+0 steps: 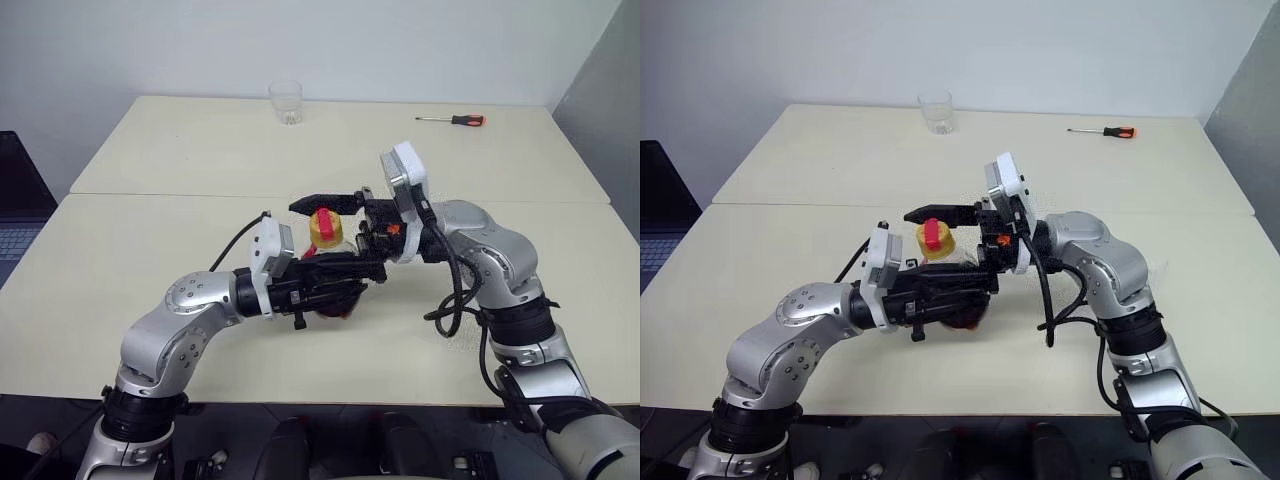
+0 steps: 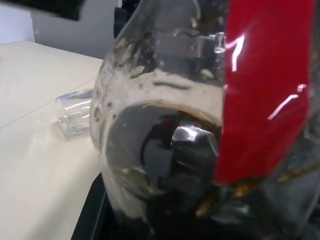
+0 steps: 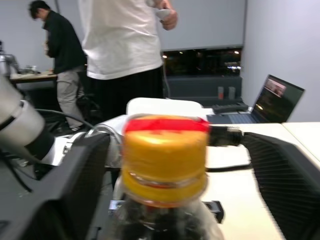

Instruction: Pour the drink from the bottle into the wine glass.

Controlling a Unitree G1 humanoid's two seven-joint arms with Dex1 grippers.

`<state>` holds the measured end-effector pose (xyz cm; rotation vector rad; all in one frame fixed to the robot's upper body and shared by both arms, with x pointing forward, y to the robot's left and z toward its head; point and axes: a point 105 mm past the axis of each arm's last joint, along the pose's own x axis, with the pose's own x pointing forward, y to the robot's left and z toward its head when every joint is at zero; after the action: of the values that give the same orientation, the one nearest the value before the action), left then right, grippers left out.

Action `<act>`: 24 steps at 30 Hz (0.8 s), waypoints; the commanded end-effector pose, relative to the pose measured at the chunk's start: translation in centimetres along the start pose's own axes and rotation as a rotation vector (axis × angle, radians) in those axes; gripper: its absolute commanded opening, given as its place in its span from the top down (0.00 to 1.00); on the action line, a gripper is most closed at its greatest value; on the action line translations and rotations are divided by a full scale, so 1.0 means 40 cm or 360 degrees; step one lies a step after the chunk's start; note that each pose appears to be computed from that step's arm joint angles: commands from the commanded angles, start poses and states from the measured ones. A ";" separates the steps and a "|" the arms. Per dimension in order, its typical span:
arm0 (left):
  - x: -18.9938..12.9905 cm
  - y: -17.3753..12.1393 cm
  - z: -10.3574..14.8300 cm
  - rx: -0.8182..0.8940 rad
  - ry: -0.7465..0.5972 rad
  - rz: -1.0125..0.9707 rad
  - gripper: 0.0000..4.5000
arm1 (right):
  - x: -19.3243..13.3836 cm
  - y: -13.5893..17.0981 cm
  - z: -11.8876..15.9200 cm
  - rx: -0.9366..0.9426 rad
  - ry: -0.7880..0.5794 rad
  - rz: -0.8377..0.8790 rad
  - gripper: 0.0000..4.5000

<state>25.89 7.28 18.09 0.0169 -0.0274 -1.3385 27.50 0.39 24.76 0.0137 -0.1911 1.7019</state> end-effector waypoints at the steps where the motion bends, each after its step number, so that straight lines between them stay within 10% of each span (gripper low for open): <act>1: -0.003 -0.009 0.040 0.0102 -0.0066 -0.0012 0.57 | -0.010 -0.004 0.028 -0.0022 -0.0039 -0.0065 0.00; 24: -0.023 0.108 -0.020 0.0068 -0.0084 0.0490 0.57 | -0.007 -0.046 0.031 -0.0172 -0.0020 -0.0674 0.00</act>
<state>29.96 9.53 16.05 -0.0108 -0.0292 -1.0202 29.52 -0.22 24.76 0.0079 -0.1979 1.2706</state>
